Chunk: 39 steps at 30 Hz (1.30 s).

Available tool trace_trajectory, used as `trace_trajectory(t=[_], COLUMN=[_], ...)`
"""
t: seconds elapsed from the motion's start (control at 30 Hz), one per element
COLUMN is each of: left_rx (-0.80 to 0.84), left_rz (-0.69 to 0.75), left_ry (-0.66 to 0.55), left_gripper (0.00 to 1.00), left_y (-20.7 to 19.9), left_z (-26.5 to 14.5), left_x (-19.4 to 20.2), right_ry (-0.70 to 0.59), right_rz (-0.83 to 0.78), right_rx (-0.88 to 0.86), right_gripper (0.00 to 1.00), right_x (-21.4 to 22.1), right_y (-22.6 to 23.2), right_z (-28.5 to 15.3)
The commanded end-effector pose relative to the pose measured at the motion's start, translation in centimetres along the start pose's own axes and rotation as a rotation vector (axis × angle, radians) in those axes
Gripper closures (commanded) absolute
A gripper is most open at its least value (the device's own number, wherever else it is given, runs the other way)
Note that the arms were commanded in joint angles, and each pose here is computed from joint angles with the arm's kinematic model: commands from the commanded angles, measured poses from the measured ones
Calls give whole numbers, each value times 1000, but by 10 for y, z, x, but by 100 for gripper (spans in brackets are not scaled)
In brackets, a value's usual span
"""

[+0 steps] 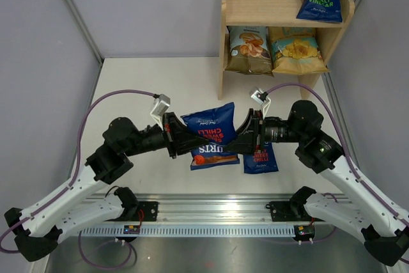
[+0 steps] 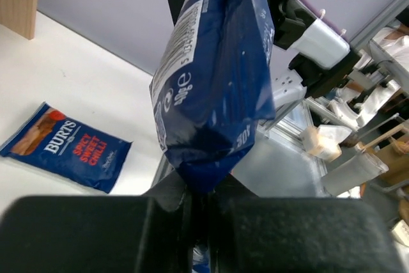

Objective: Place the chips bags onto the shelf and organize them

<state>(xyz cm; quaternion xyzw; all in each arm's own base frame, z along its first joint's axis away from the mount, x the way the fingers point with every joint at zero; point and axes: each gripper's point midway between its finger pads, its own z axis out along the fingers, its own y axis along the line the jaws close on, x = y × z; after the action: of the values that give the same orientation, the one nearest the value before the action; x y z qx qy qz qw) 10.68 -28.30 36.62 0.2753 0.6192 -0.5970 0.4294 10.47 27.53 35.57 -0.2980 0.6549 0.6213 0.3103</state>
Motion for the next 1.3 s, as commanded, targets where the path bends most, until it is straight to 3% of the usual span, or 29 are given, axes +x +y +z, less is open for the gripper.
trace_trajectory(t=[0.0, 0.1, 0.13, 0.33, 0.5, 0.6, 0.8, 1.07, 1.27], left_rx=[34, 23, 22, -54, -44, 0, 90, 103, 83], left_rz=[-13, -37, -40, -114, -243, -311, -420, -482, -508], left_ry=[-162, -222, -245, -392, -563, -668, -783, -766, -740], left_gripper=[98, 99, 99, 99, 99, 98, 99, 99, 99], left_y=[-12, -12, -14, -7, 0, 2, 15, 23, 31], left_z=[-2, -4, -7, -18, -22, -23, -14, 1, 4], left_x=[-34, -44, -48, -76, -100, -115, -121, -115, -103], right_ry=[-67, -132, -171, -341, -462, -549, -658, -767, -809], right_rz=[-47, -48, -43, 7, 111, 100, 72, 46, 50], right_rx=[-7, 74, 128, 206, 41, -80, -79, -55, -19], right_gripper=[54, 7, 1, 1, 1, 8, 12, 18, 30], right_x=[-13, -21, -25, -29, -40, -47, -63, -93, -103], right_y=[12, 3, -6, -19, -8, 1, -4, -6, -13], right_z=[-5, -10, -12, -27, -20, -19, -10, -5, -6])
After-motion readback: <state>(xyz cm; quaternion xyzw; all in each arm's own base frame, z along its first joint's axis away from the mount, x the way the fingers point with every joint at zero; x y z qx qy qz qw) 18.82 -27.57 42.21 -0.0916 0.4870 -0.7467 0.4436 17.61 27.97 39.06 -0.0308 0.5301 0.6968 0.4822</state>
